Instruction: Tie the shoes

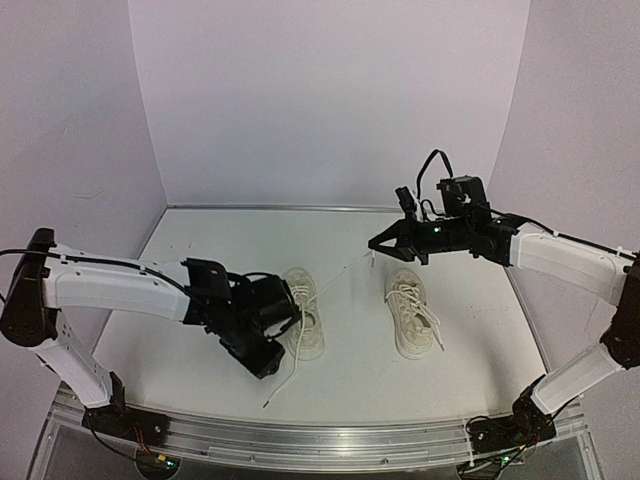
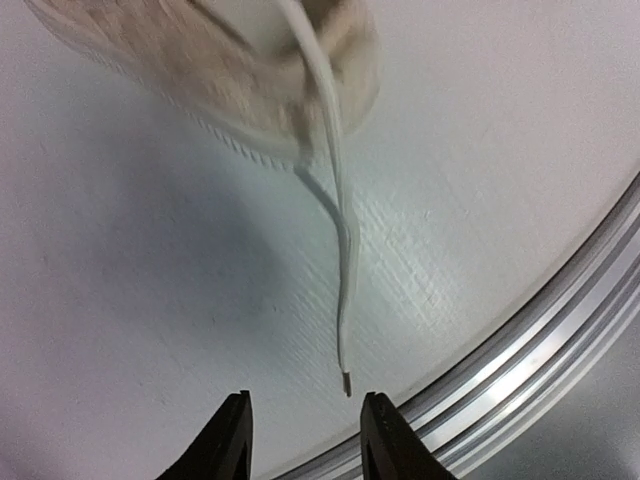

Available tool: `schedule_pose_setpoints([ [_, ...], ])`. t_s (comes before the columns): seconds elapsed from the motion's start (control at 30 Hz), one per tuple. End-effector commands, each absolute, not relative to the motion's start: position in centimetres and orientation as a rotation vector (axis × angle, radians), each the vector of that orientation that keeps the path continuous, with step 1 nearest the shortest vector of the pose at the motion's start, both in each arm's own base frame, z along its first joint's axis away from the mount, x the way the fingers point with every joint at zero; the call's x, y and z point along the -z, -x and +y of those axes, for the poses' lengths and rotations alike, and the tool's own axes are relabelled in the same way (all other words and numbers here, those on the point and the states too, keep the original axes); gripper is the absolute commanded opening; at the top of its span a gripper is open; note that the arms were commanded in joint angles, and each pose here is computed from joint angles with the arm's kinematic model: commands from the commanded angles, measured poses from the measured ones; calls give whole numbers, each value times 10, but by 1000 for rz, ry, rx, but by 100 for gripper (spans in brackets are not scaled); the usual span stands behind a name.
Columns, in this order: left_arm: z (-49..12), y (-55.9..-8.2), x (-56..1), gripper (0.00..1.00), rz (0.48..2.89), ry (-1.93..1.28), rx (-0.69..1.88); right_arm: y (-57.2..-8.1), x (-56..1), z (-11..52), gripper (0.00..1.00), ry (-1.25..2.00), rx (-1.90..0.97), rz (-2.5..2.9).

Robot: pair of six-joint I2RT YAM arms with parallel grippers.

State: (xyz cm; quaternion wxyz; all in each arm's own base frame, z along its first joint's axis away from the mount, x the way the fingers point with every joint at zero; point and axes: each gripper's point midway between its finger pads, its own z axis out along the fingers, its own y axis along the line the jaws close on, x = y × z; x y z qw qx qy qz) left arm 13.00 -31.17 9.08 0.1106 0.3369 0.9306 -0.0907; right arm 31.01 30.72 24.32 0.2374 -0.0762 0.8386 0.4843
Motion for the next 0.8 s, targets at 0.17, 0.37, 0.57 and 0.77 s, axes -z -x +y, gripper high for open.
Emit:
schedule_pose_setpoints([
  [0.17, -326, -105, -36, 45, 2753, -1204, 65, -310, -250, 303, 0, 214, -1314, 2271],
  [0.37, -334, -107, -21, 44, 2750, -1258, -27, -311, -252, 303, 0, 216, -1316, 2268],
  [0.57, -334, -105, -1, 33, 2774, -1303, -98, -310, -253, 302, 0, 220, -1310, 2266],
  [0.77, -342, -84, -8, 0, 2884, -1256, 141, -309, -257, 300, 0, 223, -1302, 2263],
])
